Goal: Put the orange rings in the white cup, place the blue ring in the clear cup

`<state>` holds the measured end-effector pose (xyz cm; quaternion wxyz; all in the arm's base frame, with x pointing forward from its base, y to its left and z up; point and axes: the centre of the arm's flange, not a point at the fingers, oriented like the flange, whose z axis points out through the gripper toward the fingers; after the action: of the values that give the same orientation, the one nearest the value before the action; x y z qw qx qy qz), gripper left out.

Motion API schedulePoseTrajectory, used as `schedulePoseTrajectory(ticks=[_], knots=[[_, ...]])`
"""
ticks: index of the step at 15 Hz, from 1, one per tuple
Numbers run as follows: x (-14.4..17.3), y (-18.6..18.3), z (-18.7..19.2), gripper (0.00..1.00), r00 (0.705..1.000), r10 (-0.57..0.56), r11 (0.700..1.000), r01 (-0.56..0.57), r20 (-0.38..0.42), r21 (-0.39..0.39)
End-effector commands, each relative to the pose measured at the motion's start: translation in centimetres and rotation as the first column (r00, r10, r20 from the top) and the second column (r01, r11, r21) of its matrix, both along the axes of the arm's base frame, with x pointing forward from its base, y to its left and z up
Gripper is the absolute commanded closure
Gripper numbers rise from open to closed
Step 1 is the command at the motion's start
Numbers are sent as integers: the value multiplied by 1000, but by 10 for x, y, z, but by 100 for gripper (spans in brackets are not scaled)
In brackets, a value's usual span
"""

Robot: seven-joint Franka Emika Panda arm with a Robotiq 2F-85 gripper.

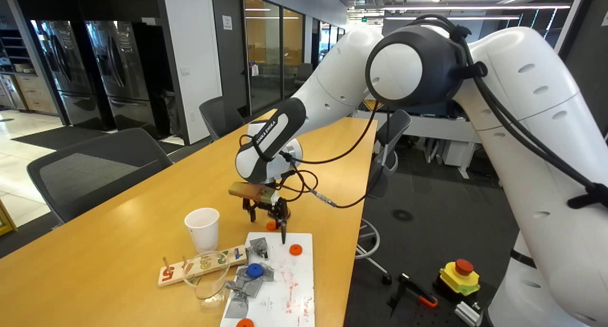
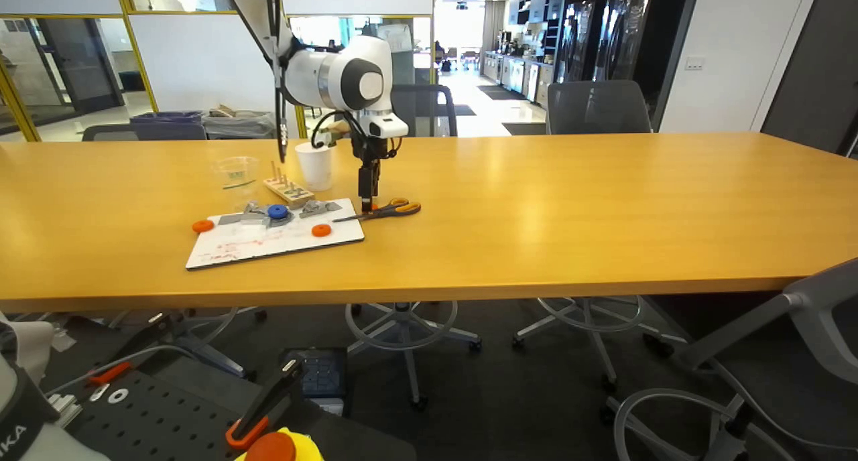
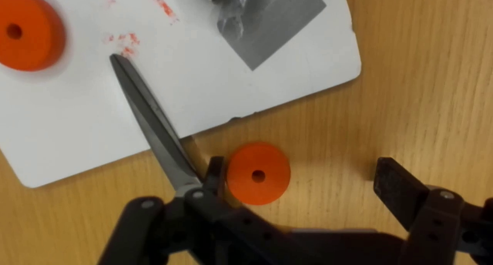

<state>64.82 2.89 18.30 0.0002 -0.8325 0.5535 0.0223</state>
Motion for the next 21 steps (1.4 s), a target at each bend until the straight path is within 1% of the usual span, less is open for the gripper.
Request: schedulePoseTrajectory(ticks=[1,9,10,11,12,13,15,19,20,21], knots=[[10,-2,0,0,1000,-21,1000,21,17,17],[11,-6,-2,0,1000,-20,1000,19,23,8],[10,-5,-1,25,999,-22,1000,21,28,8],[10,-5,0,26,999,-22,1000,21,33,8],[10,-5,1,32,999,-20,1000,20,41,9],[11,-5,2,42,999,-20,1000,19,46,8],[12,-5,6,58,998,-19,1000,19,53,8],[12,-5,8,86,998,-18,1000,18,54,5],[12,-5,8,83,998,-17,1000,17,54,5],[12,-5,9,83,998,-16,1000,15,55,7]])
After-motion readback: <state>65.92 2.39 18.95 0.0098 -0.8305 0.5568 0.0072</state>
